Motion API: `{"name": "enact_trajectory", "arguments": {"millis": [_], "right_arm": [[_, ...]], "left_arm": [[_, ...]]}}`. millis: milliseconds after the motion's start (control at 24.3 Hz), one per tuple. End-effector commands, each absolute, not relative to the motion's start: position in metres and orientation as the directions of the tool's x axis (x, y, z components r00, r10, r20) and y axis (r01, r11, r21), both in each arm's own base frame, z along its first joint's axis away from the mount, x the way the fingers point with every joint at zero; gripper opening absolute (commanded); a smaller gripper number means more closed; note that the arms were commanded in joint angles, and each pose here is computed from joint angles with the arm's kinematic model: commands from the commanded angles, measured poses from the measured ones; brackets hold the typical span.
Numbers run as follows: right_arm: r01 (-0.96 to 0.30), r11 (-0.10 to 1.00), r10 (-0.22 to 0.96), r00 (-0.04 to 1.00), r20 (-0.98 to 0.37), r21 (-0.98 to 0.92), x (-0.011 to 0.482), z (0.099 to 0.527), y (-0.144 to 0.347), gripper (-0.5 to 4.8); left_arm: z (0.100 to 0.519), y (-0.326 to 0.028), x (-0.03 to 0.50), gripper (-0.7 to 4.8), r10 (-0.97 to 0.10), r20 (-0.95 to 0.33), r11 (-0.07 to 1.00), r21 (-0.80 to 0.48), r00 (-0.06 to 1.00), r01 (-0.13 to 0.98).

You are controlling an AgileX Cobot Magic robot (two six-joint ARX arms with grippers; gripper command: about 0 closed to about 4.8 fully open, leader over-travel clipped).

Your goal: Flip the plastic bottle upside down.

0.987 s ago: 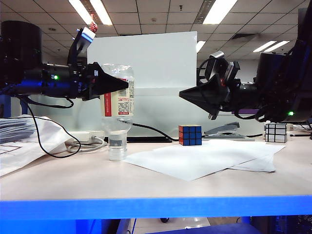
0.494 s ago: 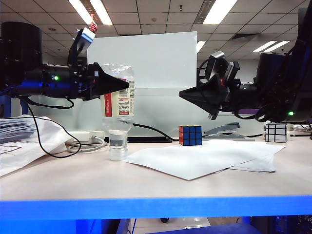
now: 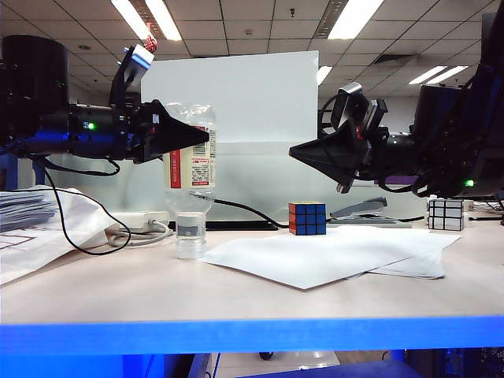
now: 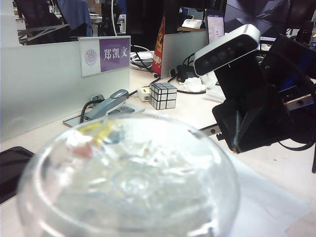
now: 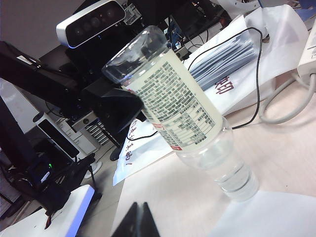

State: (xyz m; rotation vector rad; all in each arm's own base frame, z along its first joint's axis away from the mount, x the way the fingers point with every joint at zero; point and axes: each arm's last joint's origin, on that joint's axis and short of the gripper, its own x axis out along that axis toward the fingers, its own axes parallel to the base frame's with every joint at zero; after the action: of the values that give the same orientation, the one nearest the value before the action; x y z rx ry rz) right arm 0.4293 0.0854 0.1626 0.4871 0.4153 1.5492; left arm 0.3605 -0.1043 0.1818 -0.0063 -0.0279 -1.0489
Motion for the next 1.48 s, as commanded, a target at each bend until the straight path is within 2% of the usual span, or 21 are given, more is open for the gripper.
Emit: {"name": "enact_trajectory", "arguments": {"millis": [41, 165, 370, 617, 946, 1234, 1275, 1316, 1357, 1481], "right_arm": [[-0.855, -0.038, 0.998, -0.012, 0.054, 0.517, 0.428, 0.167, 0.086, -0.1], [-0.855, -0.037, 0.998, -0.011, 0.055, 0.517, 0.429, 0.167, 0.086, -0.1], [-0.855, -0.037, 0.998, -0.011, 0.055, 0.517, 0.429, 0.167, 0.086, -0.1], [-0.855, -0.037, 0.998, -0.009, 0.055, 0.517, 0.429, 0.167, 0.086, -0.09], [-0.855, -0.035, 0.998, -0.007, 0.056, 0.517, 0.429, 0.167, 0.086, -0.09], [-0.855, -0.033, 0.998, -0.003, 0.058, 0.518, 0.429, 0.167, 0.086, -0.1], [-0.855, -0.032, 0.998, -0.001, 0.059, 0.518, 0.429, 0.167, 0.086, -0.1], [-0.855, -0.024, 0.998, 0.012, 0.065, 0.518, 0.429, 0.167, 0.086, -0.09], [-0.856, -0.022, 0.998, 0.014, 0.066, 0.517, 0.429, 0.168, 0.086, -0.09], [-0.845, -0.016, 0.996, 0.033, 0.082, 0.534, 0.428, 0.182, 0.086, -0.09]], "left_arm": [[0.183, -0.105, 0.361, 3.56, -0.868, 0.036, 0.495, 0.02, 0.495, 0.868], [0.183, -0.105, 0.361, 4.17, -0.869, 0.036, 0.495, 0.02, 0.494, 0.869], [0.184, -0.105, 0.361, 4.78, -0.868, 0.037, 0.496, 0.02, 0.495, 0.868], [0.19, -0.105, 0.36, 4.79, -0.868, 0.089, 0.492, 0.009, 0.489, 0.871], [0.205, -0.103, 0.358, 4.79, -0.836, 0.211, 0.534, 0.098, 0.506, 0.84], [0.222, -0.102, 0.353, 4.79, -0.825, 0.32, 0.526, 0.133, 0.466, 0.84], [0.225, -0.101, 0.351, 4.3, -0.826, 0.326, 0.523, 0.14, 0.46, 0.84], [0.236, -0.1, 0.347, 0.47, -0.837, 0.335, 0.505, 0.17, 0.432, 0.846], [0.242, -0.098, 0.345, 0.0, -0.838, 0.343, 0.502, 0.183, 0.423, 0.845], [0.286, -0.078, 0.328, -0.04, -0.806, 0.421, 0.521, 0.171, 0.416, 0.836]]}}
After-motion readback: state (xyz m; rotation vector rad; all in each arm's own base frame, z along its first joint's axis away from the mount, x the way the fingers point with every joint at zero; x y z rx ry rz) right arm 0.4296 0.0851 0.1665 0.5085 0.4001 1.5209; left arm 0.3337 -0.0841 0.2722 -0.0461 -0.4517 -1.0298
